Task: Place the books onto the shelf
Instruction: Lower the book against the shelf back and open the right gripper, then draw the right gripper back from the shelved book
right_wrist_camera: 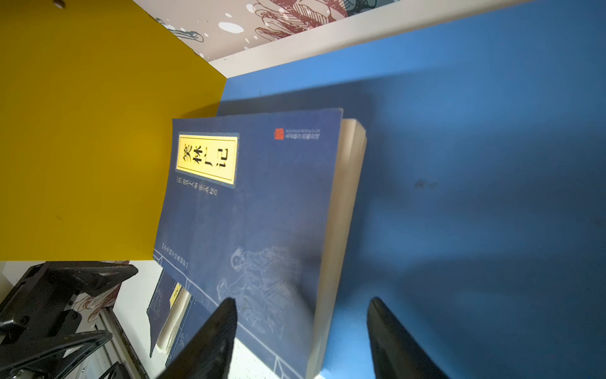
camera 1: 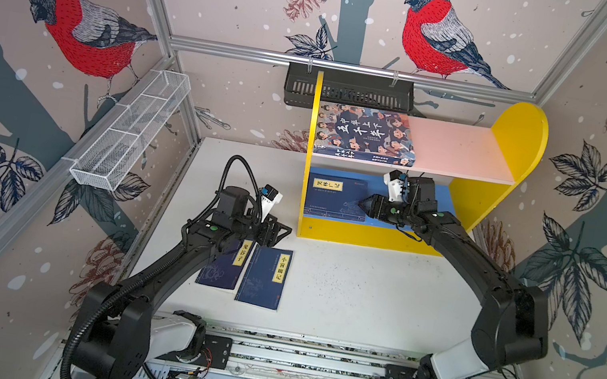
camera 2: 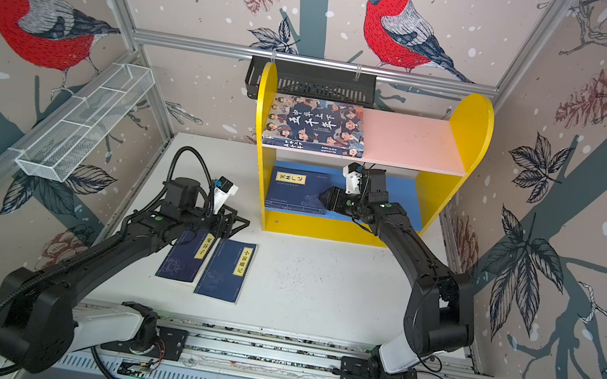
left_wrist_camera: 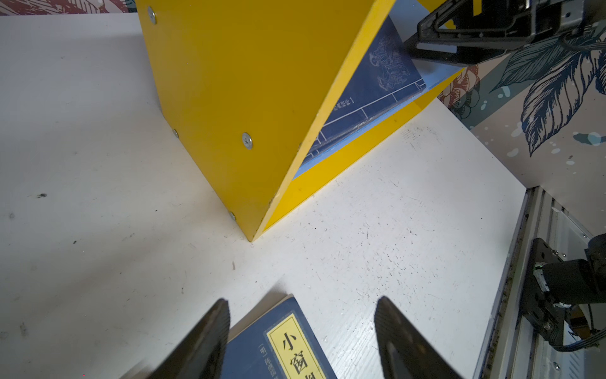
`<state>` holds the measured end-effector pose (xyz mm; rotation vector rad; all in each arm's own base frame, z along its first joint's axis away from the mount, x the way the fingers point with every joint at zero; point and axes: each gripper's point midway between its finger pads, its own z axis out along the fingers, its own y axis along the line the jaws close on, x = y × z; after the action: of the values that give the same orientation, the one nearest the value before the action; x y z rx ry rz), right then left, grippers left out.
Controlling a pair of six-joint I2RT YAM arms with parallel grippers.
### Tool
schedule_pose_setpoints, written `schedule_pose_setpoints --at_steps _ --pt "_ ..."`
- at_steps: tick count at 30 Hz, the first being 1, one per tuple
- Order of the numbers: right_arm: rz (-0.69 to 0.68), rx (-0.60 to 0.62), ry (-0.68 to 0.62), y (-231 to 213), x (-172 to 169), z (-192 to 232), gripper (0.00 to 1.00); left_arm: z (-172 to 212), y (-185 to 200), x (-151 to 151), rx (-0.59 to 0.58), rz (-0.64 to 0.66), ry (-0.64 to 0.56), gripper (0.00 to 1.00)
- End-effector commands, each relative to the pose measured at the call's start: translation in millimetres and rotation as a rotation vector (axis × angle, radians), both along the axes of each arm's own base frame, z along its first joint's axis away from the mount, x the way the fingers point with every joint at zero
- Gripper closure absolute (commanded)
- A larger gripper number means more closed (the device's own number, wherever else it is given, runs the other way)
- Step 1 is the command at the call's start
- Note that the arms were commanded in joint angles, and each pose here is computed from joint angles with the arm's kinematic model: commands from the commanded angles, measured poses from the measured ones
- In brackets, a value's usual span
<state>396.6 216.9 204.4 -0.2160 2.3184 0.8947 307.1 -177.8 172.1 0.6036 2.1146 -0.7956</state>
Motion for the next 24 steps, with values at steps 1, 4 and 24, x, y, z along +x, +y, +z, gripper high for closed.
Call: schedule_pose_setpoints --at_steps 1,4,24 --pt "-0.021 -0.004 -0.031 -4.5 -3.4 9.7 0.4 3.4 -1.7 0.6 -0.011 -0.006 -0.01 0.3" --pt "-0.042 -0.035 -0.045 -12.1 -14.1 11.1 0.43 4.9 -3.0 0.5 -0.023 -0.007 -0.005 0.3" --pt "-0.097 -0.211 -0.122 -21.1 -48.9 -13.9 0.55 0.4 -7.8 0.2 -0.055 -0.016 0.041 0.3"
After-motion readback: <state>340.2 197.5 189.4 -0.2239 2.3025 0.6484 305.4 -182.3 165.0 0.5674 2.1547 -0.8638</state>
